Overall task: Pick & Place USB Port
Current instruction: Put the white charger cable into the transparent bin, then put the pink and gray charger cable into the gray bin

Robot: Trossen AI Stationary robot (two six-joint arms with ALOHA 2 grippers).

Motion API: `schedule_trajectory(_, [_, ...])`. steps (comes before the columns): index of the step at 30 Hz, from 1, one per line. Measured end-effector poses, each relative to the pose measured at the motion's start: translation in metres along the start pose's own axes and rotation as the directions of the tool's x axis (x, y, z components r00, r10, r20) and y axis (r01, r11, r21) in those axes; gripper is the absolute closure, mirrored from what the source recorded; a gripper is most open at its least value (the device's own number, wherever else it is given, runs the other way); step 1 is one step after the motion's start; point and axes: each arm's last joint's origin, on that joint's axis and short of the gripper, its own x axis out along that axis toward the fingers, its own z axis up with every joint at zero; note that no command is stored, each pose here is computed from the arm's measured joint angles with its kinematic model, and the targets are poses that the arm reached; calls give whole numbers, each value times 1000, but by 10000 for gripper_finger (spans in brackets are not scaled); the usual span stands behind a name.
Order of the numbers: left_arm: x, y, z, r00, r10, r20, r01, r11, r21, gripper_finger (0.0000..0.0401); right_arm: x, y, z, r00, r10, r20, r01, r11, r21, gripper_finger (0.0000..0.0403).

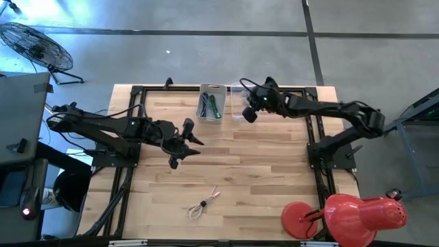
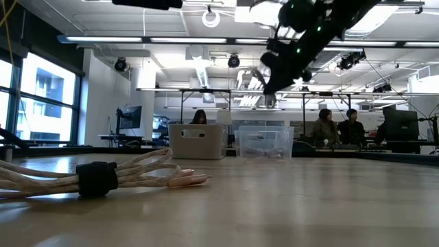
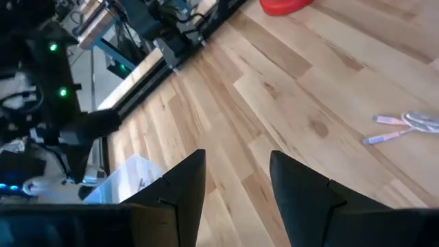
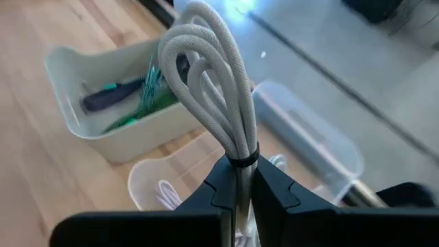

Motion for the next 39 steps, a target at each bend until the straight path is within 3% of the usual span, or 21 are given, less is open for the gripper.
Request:
schedule_trajectory(6, [5,-6,-8,999,-9,-34,9,1000,0,242,39,0,-16,997,-4,-82,3,1000,-15,384])
schedule_trajectory(9, [7,-9,-12,999,-15,-44,14,1000,-17,242,48,2,-18,998,-16,-66,14,999,-30,353])
schedule_trajectory(15, [10,-15,-21,994,-2,-107,-7,997,-83,242,45,6,-12,1000,3,-8,-3,1000,-26,278])
schedule_trajectory(22, [18,-28,-38,985,-1,-171,-12,997,-78,242,28,15,-3,989,141,42,-139,990,-28,246])
schedule_trajectory(26, [23,-30,-42,980,16,-199,-31,997,-70,242,21,28,-1,955,291,49,-289,956,-48,244])
schedule_trajectory(29, [26,-30,-39,990,-3,-143,-22,984,-175,242,17,41,-2,918,394,47,-391,918,-71,246])
schedule_trajectory(33, [31,-38,-31,991,-130,-29,115,947,-301,242,9,59,-4,880,473,36,-466,876,-121,249])
schedule_trajectory(39, [33,-59,-16,977,-211,30,211,942,-261,242,-7,90,-12,826,564,4,-549,806,-221,250])
